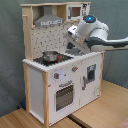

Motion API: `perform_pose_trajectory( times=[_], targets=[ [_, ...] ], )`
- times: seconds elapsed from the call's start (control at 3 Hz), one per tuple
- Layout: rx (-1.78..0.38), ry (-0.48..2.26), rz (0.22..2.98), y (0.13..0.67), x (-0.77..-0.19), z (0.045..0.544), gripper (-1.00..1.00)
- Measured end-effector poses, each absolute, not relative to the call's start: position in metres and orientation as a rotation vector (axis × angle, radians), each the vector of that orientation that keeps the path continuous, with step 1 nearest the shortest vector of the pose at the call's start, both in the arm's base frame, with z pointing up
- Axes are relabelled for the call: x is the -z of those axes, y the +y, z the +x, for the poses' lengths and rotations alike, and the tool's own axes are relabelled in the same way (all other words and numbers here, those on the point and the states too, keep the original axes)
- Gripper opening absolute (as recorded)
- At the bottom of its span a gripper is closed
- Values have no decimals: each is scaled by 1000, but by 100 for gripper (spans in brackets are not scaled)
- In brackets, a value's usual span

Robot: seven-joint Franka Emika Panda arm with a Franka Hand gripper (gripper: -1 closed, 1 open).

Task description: Play with the kitchen

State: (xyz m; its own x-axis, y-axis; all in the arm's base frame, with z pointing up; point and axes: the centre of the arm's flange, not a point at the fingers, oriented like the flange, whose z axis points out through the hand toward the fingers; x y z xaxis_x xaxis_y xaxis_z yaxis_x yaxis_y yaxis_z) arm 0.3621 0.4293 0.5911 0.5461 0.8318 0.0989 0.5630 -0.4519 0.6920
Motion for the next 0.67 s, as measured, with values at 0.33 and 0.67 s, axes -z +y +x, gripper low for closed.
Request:
perform_pose_trajectory(
  times=[0.33, 0.67],
  targets=[
    [-560, 1164, 2233, 434, -589, 378, 100],
    [-548, 1205, 2273, 442, -588, 387, 100]
  ],
)
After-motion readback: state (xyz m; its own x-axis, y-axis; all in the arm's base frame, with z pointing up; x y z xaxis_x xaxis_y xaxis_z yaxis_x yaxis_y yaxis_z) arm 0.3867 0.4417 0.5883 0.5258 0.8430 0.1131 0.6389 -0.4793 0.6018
